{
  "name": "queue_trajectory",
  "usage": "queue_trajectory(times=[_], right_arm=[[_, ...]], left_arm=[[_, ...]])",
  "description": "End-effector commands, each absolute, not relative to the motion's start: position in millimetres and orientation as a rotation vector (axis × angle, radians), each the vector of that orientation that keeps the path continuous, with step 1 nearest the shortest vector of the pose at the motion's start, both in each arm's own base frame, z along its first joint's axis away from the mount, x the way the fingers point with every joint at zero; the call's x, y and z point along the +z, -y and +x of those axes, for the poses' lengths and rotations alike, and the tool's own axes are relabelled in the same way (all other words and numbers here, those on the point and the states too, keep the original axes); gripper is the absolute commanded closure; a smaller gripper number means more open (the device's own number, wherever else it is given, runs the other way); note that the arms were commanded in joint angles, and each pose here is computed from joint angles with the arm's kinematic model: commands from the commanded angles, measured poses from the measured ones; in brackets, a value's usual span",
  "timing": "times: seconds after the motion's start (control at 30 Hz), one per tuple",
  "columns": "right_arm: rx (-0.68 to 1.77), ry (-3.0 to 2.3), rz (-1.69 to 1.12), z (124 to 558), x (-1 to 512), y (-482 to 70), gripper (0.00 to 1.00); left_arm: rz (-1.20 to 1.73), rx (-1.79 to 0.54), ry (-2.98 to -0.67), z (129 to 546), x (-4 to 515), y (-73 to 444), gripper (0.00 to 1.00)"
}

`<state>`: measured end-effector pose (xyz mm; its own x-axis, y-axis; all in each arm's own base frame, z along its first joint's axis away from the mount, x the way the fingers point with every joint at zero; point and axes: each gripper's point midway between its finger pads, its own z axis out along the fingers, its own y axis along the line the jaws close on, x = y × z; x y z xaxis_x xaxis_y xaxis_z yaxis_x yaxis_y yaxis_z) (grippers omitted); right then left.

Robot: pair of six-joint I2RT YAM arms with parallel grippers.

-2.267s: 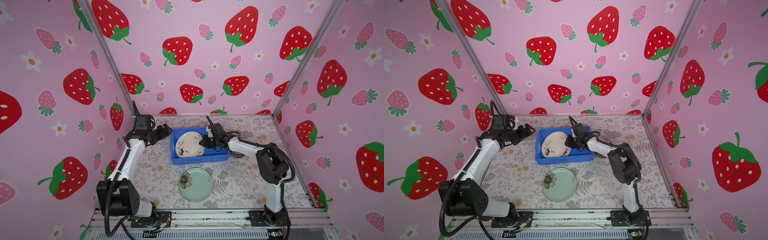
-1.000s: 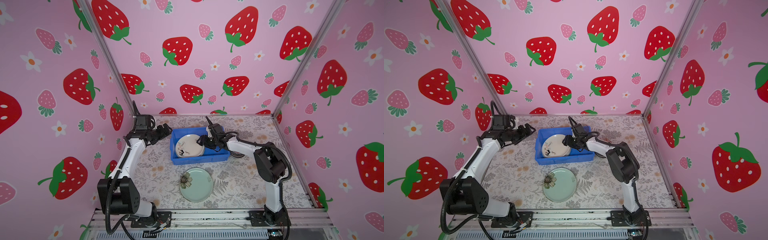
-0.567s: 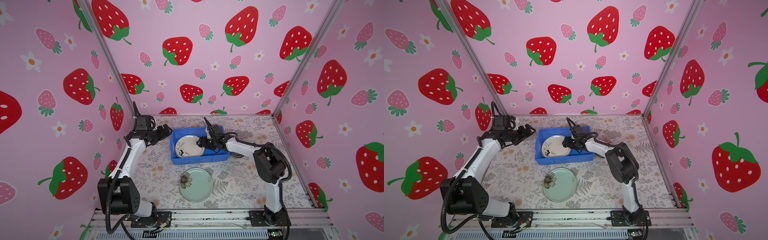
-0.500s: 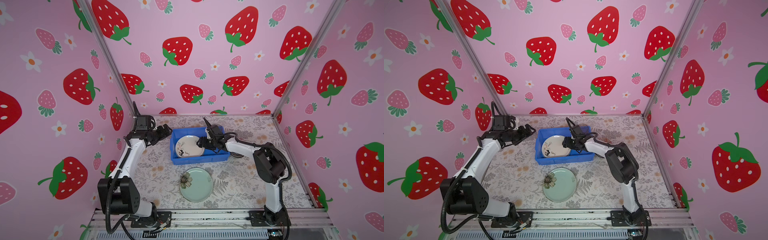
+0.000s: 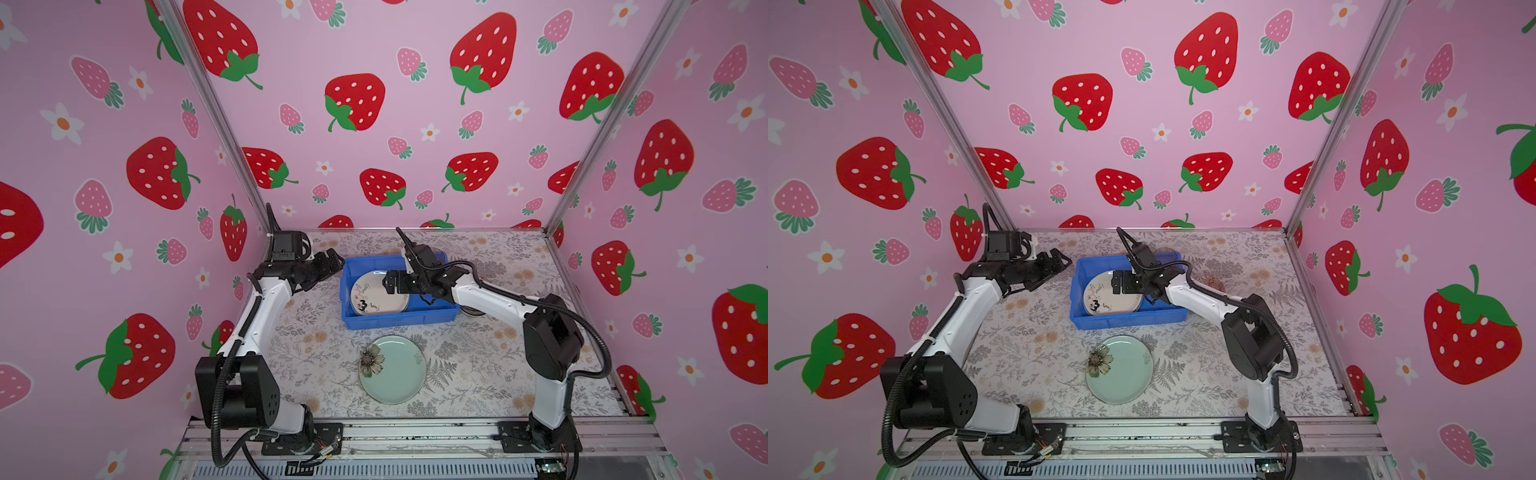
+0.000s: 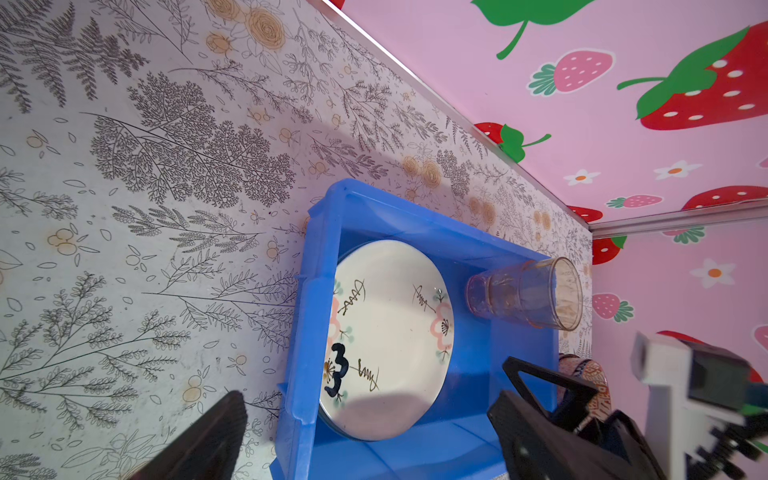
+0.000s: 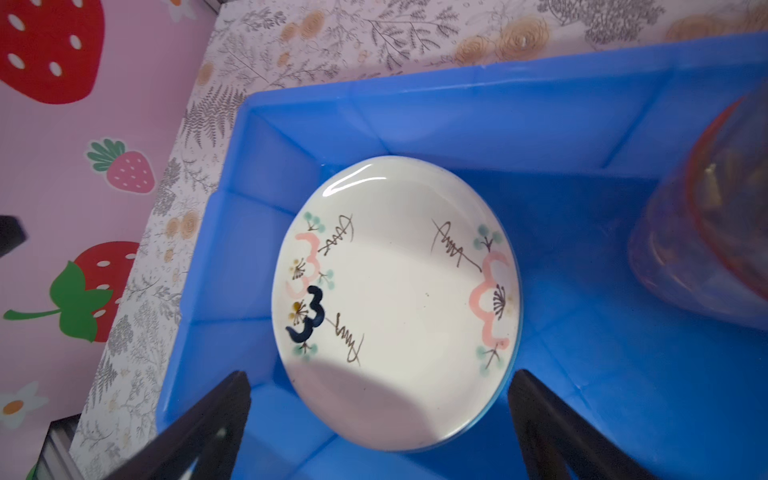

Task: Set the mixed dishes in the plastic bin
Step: 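Open both grippers to release the cream plate onto the watermelon plate, then withdraw both grippers from the bin toward the green flower plate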

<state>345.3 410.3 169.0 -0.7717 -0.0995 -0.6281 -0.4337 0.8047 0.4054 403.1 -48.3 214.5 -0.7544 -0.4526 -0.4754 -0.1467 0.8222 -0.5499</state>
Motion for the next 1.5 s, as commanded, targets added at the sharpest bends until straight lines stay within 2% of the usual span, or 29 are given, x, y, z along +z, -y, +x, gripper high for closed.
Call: queue_trajectory(times=[0.0,0.2,0.5,0.7,0.87,1.0,1.2,1.47], right_arm=[[0.678,-2.322,-0.431,336,205,-397,0.01],[0.639,-2.308,-0.474,304,218,-356,0.01],[0.723,-2.318,-0.532,248,213,-311,0.01],[0.832,-2.379,-0.554,211,187,-294,0.0],[1.074,-2.415,-0.439,183,159,-293,0.03],[1.163,-2.462,-0.374,167,136,-288,0.05],[1.203,-2.506,-0.342,158,115,-286,0.08],[1.255,-2.555,-0.35,153,90,-298,0.12]], left_arm=[[-0.465,-0.686,-2.393,397,214,50,0.04],[-0.496,-0.778,-2.395,371,224,60,0.02],[-0.521,-0.749,-2.505,286,215,63,0.01],[-0.612,-0.836,-2.544,237,186,80,0.01],[-0.621,-0.909,-2.568,208,156,107,0.01],[-0.638,-0.961,-2.601,193,126,124,0.01],[-0.595,-0.898,-2.682,183,92,138,0.01],[-0.523,-0.874,-2.759,186,74,155,0.01]])
